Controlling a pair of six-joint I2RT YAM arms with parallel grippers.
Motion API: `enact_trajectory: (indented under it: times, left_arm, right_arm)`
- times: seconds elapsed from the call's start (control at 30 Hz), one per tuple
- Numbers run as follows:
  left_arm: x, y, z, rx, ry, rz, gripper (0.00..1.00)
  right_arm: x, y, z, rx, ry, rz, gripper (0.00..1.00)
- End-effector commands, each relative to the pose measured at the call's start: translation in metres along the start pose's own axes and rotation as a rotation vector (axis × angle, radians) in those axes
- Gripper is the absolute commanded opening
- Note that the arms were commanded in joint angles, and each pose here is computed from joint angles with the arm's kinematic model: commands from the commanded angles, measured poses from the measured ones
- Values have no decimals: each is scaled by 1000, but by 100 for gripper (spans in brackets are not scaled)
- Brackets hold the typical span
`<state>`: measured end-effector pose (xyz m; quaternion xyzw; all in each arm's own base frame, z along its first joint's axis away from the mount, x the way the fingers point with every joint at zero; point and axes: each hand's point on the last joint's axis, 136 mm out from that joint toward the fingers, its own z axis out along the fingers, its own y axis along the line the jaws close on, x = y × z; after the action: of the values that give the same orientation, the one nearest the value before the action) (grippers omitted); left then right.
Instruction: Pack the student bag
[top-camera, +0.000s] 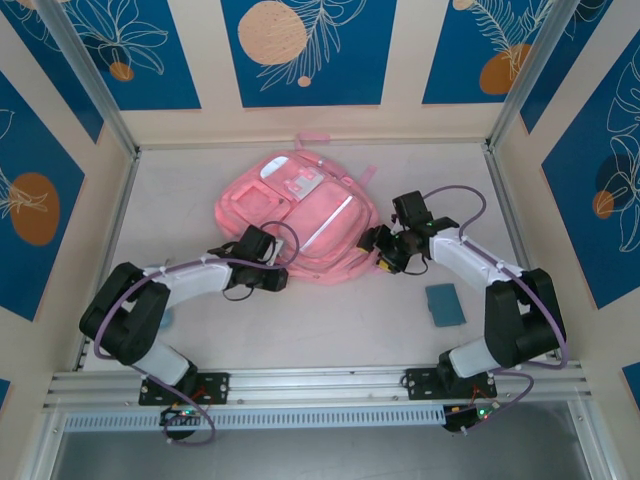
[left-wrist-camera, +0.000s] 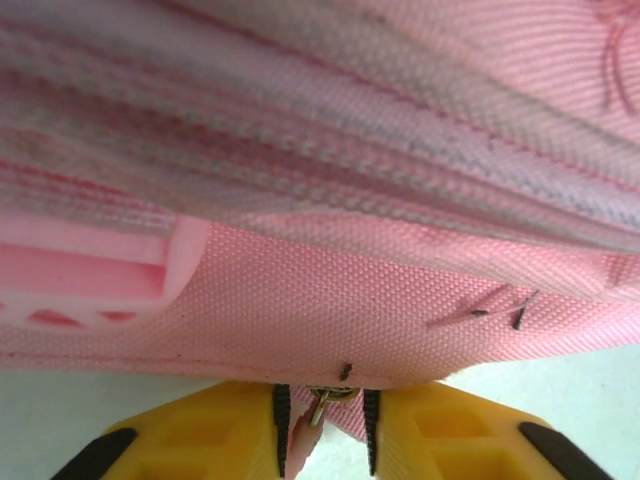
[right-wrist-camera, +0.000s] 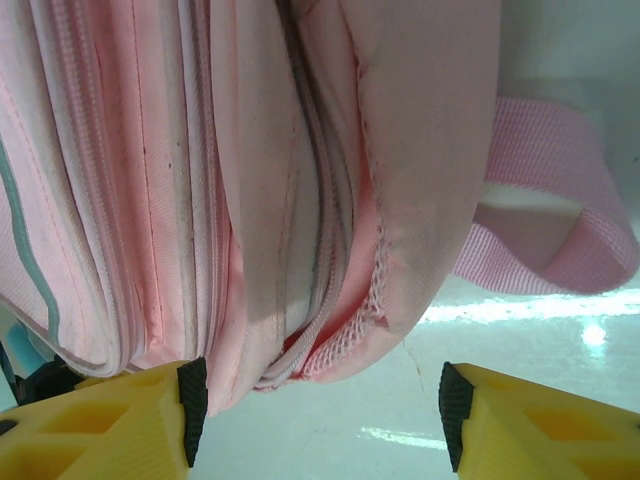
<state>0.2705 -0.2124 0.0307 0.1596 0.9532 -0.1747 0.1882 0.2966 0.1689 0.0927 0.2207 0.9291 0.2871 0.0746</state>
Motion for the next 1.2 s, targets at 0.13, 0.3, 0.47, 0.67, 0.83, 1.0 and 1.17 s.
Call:
enact_trajectory:
  times: [0.13, 0.3, 0.47, 0.67, 0.83, 1.0, 1.17]
  left_arm:
    - [3, 5, -2, -25, -22, 19, 9]
    - [5, 3, -10, -14, -39, 18, 0]
    - [6, -9, -25, 35, -60, 23, 0]
    - [6, -28, -47, 95, -100, 47, 0]
    - [2, -53, -60, 192, -140, 64, 0]
    - [-2, -81, -65, 304, -178, 79, 0]
    - [-3, -100, -63, 351, -184, 95, 0]
  right_arm:
    - [4, 4, 19, -57, 74, -4, 65]
    - [8, 9, 33, -106, 133, 19, 58]
    - [18, 20, 43, -184, 199, 47, 44]
    - [30, 28, 52, -237, 246, 87, 28]
    - [37, 38, 55, -262, 249, 107, 24]
    - [41, 49, 56, -273, 234, 113, 21]
    - [47, 56, 60, -273, 236, 111, 21]
